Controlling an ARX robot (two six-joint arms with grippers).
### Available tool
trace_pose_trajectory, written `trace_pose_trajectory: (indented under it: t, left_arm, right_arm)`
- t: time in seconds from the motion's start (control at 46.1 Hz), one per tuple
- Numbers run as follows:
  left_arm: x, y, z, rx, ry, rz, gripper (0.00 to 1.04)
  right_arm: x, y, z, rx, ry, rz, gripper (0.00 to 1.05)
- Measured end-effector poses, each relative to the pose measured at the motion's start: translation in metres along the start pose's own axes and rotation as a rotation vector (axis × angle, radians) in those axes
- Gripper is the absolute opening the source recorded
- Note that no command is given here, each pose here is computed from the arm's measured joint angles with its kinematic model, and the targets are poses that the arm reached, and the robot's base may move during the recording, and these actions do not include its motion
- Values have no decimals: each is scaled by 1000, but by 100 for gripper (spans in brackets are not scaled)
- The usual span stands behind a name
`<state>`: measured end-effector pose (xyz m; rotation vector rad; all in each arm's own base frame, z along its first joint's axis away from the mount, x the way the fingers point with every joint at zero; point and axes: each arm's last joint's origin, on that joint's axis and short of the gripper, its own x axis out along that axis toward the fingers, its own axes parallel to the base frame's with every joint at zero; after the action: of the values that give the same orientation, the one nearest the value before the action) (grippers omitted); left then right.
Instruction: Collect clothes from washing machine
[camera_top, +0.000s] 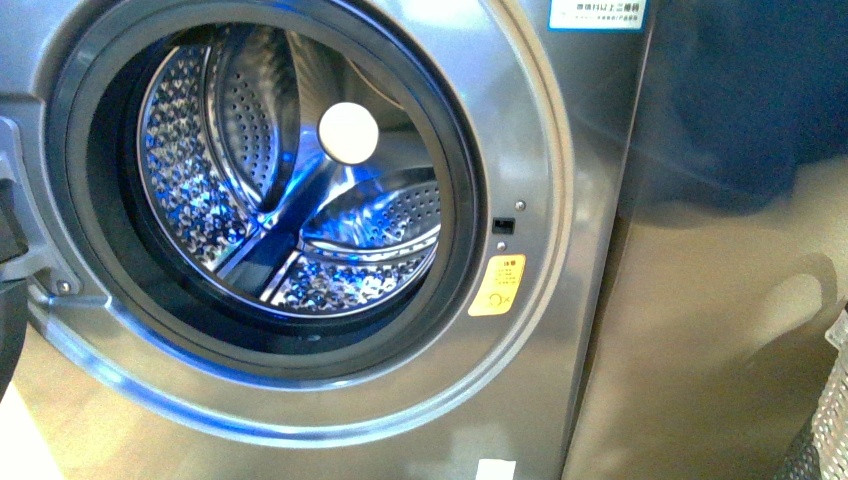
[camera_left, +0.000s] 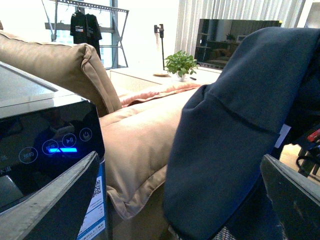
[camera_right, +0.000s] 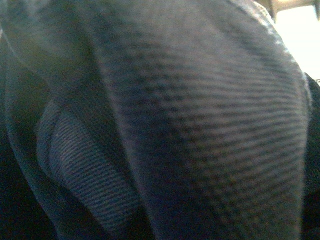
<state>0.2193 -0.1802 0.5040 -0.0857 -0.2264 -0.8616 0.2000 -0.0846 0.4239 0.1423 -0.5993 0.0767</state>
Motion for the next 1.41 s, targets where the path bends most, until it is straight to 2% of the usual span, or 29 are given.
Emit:
trace_pose_trajectory:
  t: [0.217, 0.39, 0.499, 0.65, 0.802, 0.911, 0.954, 1.041, 1.149, 1.301, 1.409]
  left_arm:
    - [0, 0, 0, 0, 0, 0, 98]
    - [0, 0, 0, 0, 0, 0, 98]
    - [0, 0, 0, 0, 0, 0, 98]
    - [0, 0, 0, 0, 0, 0, 98]
    - [0, 0, 0, 0, 0, 0, 98]
    - [0, 0, 0, 0, -1, -1, 98]
    - [0, 0, 0, 0, -1, -1, 98]
    - [0, 0, 0, 0, -1, -1, 98]
    - [0, 0, 0, 0, -1, -1, 98]
    - [0, 0, 0, 0, -1, -1, 98]
    - [-1, 0, 1, 0, -2, -1, 98]
  right_arm:
    - [-26, -37, 28, -63, -34, -76, 11]
    - [-48, -49, 19, -47, 43, -85, 11]
    - [-65, -56, -3, 4, 135, -88, 11]
    - [-95, -73, -52, 147, 317, -129, 11]
    - [-136, -87, -115, 352, 534, -256, 11]
    - [-169, -81, -165, 536, 735, -304, 13]
    - [-173, -77, -172, 573, 771, -306, 21]
    - [-179, -68, -183, 644, 840, -306, 12]
    - [-183, -60, -188, 680, 876, -300, 11]
    - [-183, -49, -184, 647, 862, -275, 11]
    - [-183, -48, -183, 642, 858, -270, 25]
